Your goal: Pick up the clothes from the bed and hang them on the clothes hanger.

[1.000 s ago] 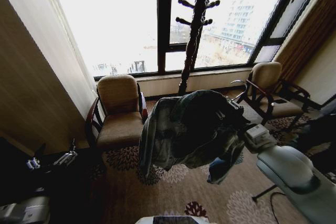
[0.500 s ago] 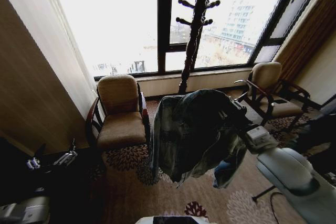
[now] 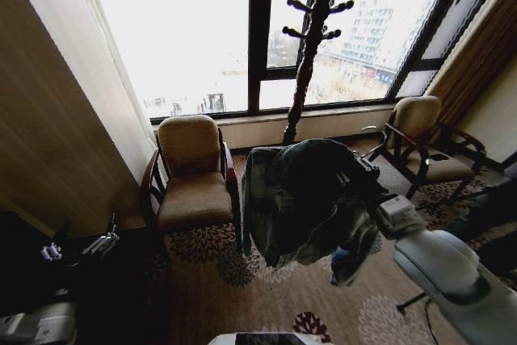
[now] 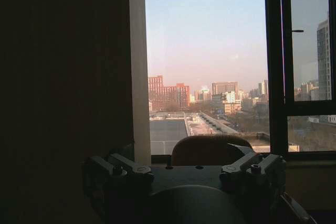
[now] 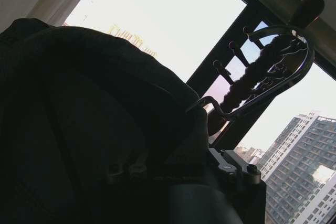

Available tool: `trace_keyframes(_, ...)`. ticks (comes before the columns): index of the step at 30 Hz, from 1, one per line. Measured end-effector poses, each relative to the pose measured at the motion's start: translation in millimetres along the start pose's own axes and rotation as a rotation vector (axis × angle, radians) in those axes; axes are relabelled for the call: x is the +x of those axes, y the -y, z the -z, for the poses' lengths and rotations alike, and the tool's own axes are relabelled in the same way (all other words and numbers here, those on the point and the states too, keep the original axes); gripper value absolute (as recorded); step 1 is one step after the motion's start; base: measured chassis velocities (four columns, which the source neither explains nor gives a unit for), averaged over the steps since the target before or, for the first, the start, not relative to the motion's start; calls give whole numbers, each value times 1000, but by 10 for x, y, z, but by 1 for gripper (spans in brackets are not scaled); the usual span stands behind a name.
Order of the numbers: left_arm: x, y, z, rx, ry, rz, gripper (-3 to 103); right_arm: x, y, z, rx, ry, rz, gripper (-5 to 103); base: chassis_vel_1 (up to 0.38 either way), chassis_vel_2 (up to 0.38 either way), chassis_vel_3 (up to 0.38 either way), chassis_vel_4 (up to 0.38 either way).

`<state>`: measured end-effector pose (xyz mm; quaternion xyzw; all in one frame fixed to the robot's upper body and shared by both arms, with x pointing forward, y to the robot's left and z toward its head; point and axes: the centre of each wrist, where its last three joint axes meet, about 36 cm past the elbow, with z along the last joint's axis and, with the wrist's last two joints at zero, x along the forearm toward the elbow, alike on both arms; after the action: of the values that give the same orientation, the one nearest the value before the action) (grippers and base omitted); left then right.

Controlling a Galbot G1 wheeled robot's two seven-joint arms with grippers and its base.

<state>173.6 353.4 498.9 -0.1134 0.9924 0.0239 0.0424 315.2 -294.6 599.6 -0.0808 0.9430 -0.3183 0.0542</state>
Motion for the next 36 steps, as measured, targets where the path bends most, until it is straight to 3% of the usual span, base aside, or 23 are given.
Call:
trace_keyframes(16, 0, 0, 0, 0, 0, 0, 100, 42, -46, -21, -6, -15, 3, 33, -75, -97, 76, 98)
trace_keyframes(36, 0, 1, 0, 0, 0, 0, 100, 110, -114, -39, -13, -22, 3, 33, -273, -246, 268, 257)
